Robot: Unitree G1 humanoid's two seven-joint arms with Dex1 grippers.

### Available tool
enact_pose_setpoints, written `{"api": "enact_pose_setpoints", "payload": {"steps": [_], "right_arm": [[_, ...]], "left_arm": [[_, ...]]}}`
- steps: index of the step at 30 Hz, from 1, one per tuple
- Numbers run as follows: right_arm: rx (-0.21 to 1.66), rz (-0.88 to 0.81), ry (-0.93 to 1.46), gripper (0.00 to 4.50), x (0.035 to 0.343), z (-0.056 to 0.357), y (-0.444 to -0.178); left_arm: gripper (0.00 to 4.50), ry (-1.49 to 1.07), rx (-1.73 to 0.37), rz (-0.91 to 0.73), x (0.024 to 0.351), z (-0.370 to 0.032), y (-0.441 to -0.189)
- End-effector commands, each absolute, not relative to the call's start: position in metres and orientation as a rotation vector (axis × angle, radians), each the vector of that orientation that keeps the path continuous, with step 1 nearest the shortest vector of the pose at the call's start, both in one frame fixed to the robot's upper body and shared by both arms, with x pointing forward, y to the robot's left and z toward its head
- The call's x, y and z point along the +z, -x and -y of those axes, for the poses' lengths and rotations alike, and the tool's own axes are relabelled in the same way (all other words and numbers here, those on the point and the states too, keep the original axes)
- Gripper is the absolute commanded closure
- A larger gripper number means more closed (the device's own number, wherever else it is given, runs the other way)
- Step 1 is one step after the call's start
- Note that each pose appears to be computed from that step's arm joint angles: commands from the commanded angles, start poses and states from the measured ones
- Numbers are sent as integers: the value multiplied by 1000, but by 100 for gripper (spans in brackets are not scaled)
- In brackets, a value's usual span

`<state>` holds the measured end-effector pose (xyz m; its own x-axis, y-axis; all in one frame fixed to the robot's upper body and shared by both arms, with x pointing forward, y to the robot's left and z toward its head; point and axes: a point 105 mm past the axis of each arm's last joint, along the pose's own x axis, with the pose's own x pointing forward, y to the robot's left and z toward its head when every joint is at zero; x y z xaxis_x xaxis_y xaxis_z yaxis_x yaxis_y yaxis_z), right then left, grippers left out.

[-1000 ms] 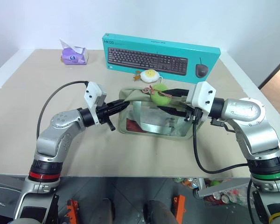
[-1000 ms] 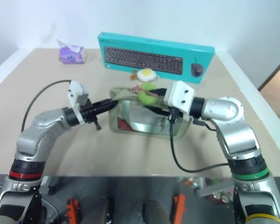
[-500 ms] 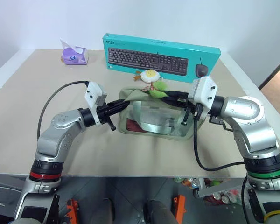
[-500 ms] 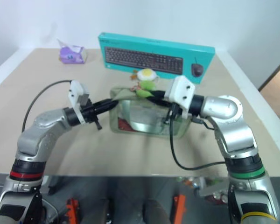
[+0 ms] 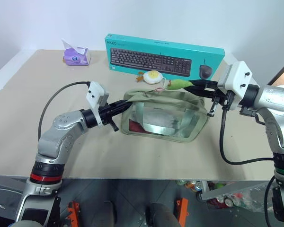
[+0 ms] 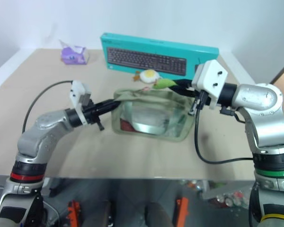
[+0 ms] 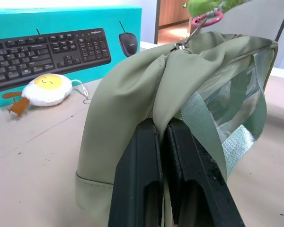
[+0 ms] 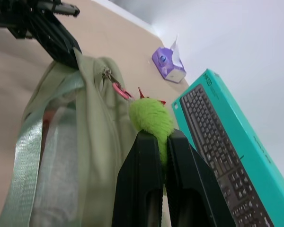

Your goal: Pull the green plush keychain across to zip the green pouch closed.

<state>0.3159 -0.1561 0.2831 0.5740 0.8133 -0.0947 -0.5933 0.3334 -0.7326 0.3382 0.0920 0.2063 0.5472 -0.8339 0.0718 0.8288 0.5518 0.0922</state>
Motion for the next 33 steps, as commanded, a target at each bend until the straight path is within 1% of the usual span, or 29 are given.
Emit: {"api": "enact_pose_setpoints", "payload": {"steps": [1,10,17,22,25,33], "right_arm": [[808,386,834,447,313,179,-312],[824,418,827,447,318,166,-313],[863,534,754,447,336,135,-315],[895,572,732,447,341,122,-315],[904,556,727,447,334,122,-317],[861,483,726,447,317,144,-322]], "left_arm": [[450,-59,-897,111,210,-110,-346],[450,-6,-928,102,214,-89,-344],[450,59,-976,43,215,-75,-338],[450,71,-986,2,212,-72,-337],[450,78,-971,-6,213,-74,-339],[450,76,-957,-13,215,-80,-339]]}}
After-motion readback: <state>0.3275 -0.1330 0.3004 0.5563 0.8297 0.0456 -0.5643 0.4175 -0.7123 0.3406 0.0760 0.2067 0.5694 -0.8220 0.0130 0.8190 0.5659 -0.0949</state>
